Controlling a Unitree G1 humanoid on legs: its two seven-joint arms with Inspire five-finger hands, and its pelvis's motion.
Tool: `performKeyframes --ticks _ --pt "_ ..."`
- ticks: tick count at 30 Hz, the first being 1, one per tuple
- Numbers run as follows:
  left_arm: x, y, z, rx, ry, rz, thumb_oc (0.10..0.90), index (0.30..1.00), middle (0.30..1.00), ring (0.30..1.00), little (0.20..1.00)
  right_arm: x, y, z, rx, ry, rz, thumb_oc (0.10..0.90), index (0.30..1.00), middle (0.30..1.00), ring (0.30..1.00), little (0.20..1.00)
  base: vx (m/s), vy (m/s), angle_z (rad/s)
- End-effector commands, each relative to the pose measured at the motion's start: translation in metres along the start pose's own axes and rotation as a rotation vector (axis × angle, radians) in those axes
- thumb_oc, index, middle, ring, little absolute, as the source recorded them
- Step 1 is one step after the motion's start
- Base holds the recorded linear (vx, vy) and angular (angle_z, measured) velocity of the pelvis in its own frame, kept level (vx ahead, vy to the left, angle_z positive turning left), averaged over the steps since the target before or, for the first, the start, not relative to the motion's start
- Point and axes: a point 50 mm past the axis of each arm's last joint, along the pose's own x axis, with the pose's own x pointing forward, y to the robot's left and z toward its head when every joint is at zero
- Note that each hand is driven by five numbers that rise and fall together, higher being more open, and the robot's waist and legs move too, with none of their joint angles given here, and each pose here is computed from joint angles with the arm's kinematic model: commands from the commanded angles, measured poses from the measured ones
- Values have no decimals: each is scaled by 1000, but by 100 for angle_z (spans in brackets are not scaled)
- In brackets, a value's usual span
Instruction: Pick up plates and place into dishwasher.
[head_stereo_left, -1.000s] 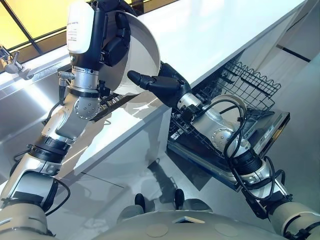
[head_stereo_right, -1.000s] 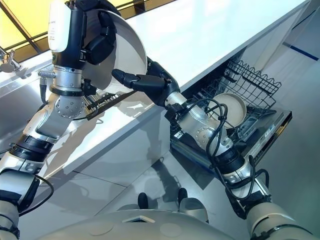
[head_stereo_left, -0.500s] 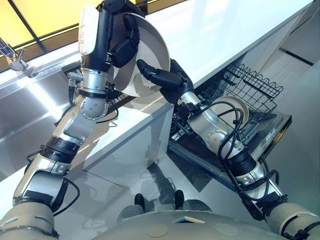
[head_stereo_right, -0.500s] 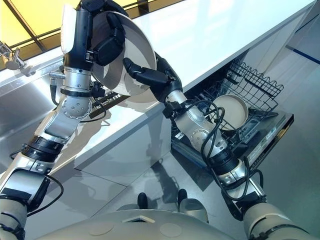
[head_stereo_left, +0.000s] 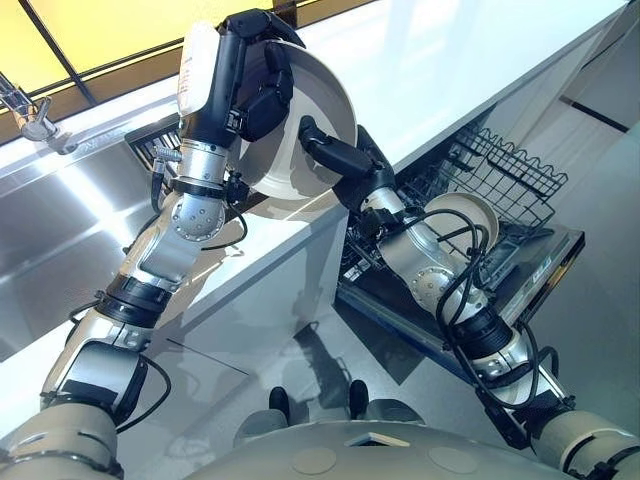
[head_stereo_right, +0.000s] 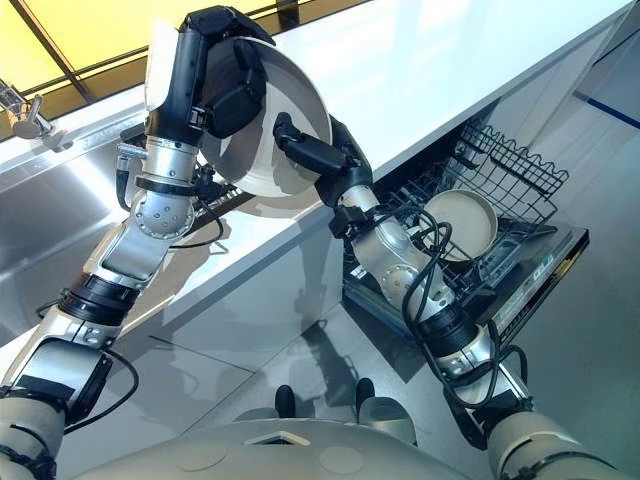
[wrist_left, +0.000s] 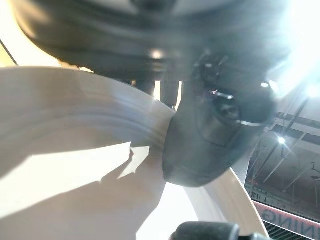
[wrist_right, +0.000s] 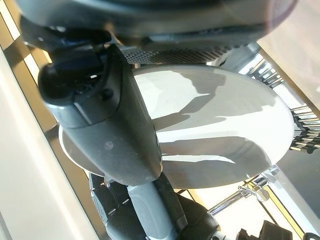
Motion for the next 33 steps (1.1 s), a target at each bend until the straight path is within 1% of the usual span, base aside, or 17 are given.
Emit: performKeyframes --ticks 1,2,3,5,8,11,16,18,19,21,23,24,25,28,31,33 --pt "8 5 33 -291 -124 31 800 900 900 900 900 2 25 59 107 -346 147 100 300 300 300 200 0 0 0" --pt "7 5 29 -332 -92 34 800 900 900 900 900 1 24 62 88 -377 136 100 300 300 300 200 5 -15 4" --pt "5 5 23 -395 -43 46 800 900 900 900 900 -1 22 71 32 -448 110 100 300 300 300 200 2 -13 6" --pt "2 6 18 -452 1 67 800 900 900 900 900 -5 19 89 -62 -558 56 100 300 300 300 200 2 -5 3" --pt "2 17 10 -515 47 121 800 900 900 900 900 -13 9 119 -255 -746 -73 100 300 300 300 200 0 0 0" --pt "6 35 4 -498 67 176 800 900 900 900 900 -25 -9 145 -426 -888 -218 100 300 300 300 200 0 0 0" --pt "2 67 -2 -406 71 258 800 900 900 900 900 -55 -55 163 -581 -947 -451 100 300 300 300 200 0 0 0" --pt "-1 73 -4 -389 77 271 800 900 900 900 900 -63 -66 164 -623 -951 -516 100 300 300 300 200 -2 3 2" --pt "-5 81 -6 -367 80 288 800 900 900 900 900 -75 -81 167 -682 -946 -607 100 300 300 300 200 -9 7 4" --pt "-9 87 -8 -347 83 300 800 900 900 900 900 -87 -96 167 -713 -932 -674 100 300 300 300 200 -7 6 2" --pt "-13 97 -10 -308 86 315 800 900 900 900 900 -104 -115 166 -803 -897 -788 100 300 300 300 200 -11 12 2" --pt "-16 101 -12 -283 92 323 800 900 900 900 900 -112 -125 164 -879 -862 -852 100 300 300 300 200 -18 21 5" --pt "-16 103 -13 -275 94 326 800 900 900 900 900 -114 -128 163 -911 -844 -874 100 300 300 300 200 -15 22 7" --pt "-20 115 -17 -218 120 351 800 900 900 900 900 -132 -151 156 -1070 -708 -992 100 300 300 300 200 -17 26 7" --pt "-25 124 -25 -151 169 355 800 900 900 900 900 -149 -175 140 -1093 -550 -1035 100 300 300 300 200 -20 17 2" --pt "-27 128 -30 -129 203 356 800 900 900 900 900 -155 -184 128 -1092 -469 -1031 100 300 300 300 200 -32 16 0"
